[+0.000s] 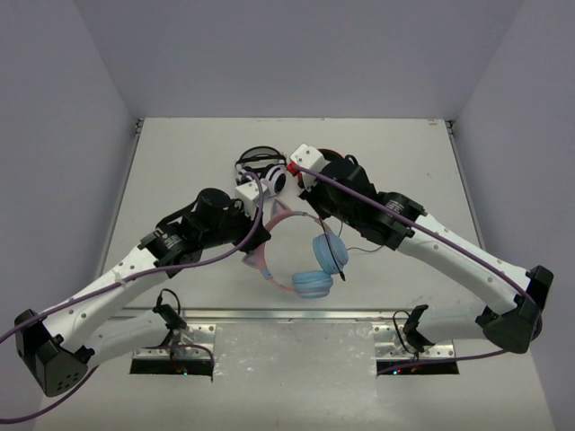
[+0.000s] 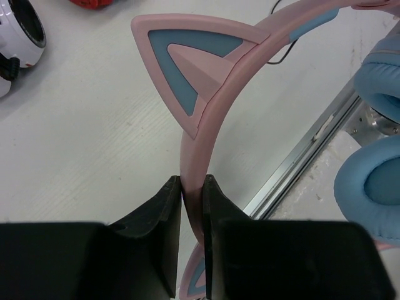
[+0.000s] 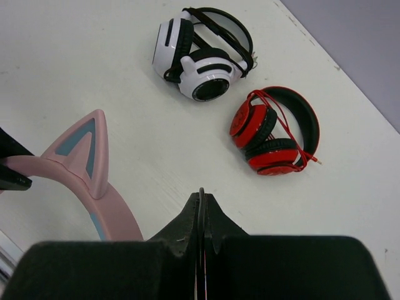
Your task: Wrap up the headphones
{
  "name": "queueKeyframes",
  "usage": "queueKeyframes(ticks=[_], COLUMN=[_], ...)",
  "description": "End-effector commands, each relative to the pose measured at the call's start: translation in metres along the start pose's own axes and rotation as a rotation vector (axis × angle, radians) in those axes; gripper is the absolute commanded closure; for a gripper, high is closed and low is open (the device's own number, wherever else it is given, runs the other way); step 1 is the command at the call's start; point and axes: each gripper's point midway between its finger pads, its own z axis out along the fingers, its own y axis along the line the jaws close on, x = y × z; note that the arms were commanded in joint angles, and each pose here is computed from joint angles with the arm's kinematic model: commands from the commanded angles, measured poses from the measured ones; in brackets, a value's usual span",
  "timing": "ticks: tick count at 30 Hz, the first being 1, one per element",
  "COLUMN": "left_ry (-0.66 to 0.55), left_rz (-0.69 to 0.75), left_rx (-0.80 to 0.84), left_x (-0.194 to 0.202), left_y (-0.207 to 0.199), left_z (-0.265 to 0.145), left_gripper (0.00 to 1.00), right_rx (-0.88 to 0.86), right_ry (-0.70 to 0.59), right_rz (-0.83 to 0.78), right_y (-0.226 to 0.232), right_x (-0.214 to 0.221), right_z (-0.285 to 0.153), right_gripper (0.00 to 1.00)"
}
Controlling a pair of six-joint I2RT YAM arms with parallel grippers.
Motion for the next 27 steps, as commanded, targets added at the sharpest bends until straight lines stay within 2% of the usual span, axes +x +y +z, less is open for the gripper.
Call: queueKeyframes(ticks=[1,4,15,22,27], left_ry=[-0.124,-0.1,-0.078,-0.099,-0.122], left_rz=[0.07,0.05,0.044,0.068,0.08], left_rx=[0.225,0.151,0.102,0.262,0.293], left_x=[-0.031,-0.027,-0.024,-0.026,-0.029], left_y=[-0.047,-0.034,-0.025,-0.053,-0.059], left_z=[-0.015,-0.007,-0.002,-0.014,-0.019], left_gripper=[1.0,1.0,1.0,1.0,1.0], right_rx=[0.031,-0.046,-0.273,-0.258,-0.116], right_ry=[-0.058,-0.087,-0.207,-0.163,-0.1], right_rz=[0.039,0.057,0.17,0.166,0.216], right_y=[-0.008,0.003,0.035,0.036,0.02], right_x=[-0.022,-0.031,-0.061,-0.053,-0.03], right_z=[0.002,-0.006,-0.042,-0.031,-0.014], right_gripper=[0.99,0.99,0.99,0.99,0.99])
